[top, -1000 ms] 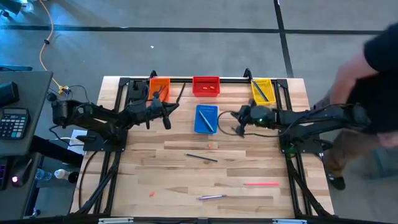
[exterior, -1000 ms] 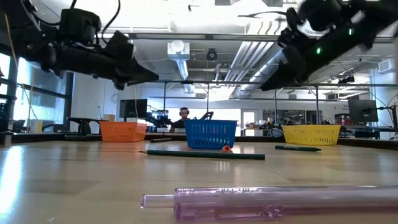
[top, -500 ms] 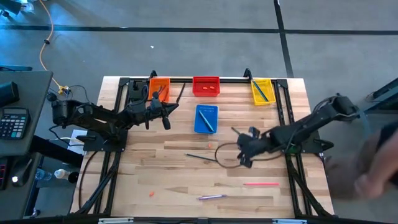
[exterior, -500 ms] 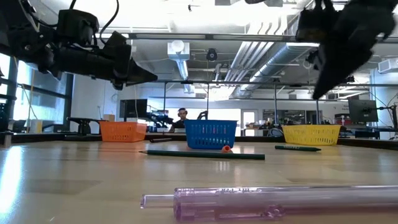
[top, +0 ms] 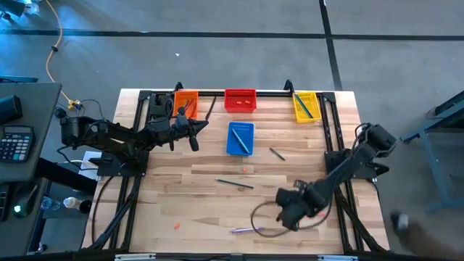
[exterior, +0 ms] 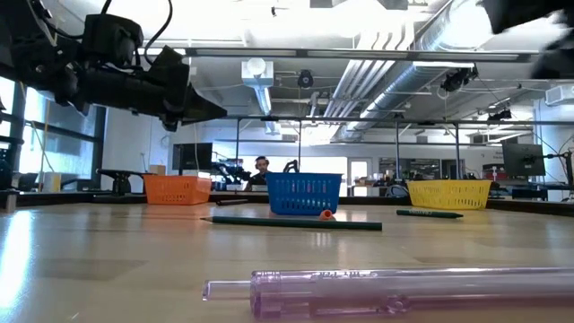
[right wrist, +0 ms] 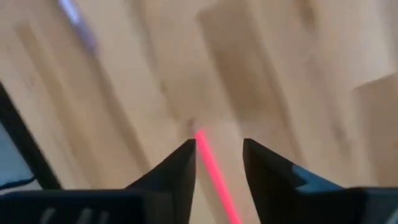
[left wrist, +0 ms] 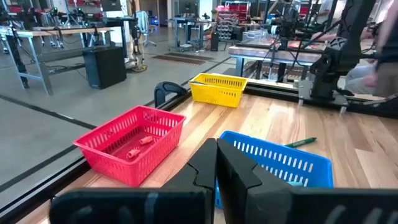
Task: Sort crayons/erasers/pens/pencils in bins
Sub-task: Put the pink pencil into the yellow bin
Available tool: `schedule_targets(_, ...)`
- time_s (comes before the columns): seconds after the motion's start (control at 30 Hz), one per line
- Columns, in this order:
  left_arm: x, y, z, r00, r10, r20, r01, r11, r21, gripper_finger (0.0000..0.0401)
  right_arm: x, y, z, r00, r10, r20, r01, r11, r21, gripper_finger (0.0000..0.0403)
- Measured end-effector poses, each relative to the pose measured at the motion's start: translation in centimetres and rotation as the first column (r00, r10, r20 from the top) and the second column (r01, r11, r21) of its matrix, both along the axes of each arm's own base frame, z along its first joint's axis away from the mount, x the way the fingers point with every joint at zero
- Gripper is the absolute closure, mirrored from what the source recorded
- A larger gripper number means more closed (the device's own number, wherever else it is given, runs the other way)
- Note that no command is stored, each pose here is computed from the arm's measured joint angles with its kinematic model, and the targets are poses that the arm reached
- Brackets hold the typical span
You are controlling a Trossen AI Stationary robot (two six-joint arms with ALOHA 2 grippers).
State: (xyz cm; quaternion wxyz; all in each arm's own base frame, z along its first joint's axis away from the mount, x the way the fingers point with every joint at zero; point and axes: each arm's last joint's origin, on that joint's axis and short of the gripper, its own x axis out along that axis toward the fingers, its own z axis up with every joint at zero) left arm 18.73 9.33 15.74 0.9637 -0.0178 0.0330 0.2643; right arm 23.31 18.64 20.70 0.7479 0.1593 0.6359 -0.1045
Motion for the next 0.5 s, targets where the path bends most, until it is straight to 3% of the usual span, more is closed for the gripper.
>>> schedule_targets(0.23,0.0,0.0,0.0,1.000,-0.002,0.000,0.002,1.000,0.000,0.0400,-1.1,3.3,-2.3,0.997,0.026,-0.077,-0.022,0.999,0.043,0.0244)
schedule_targets(0.5,0.0,0.0,0.0,1.000,-0.001,0.000,0.001,1.000,0.000,0.0401,-1.9,4.6,-5.0,0.979,0.123,-0.164,-0.129,0.991,-0.027,0.0242)
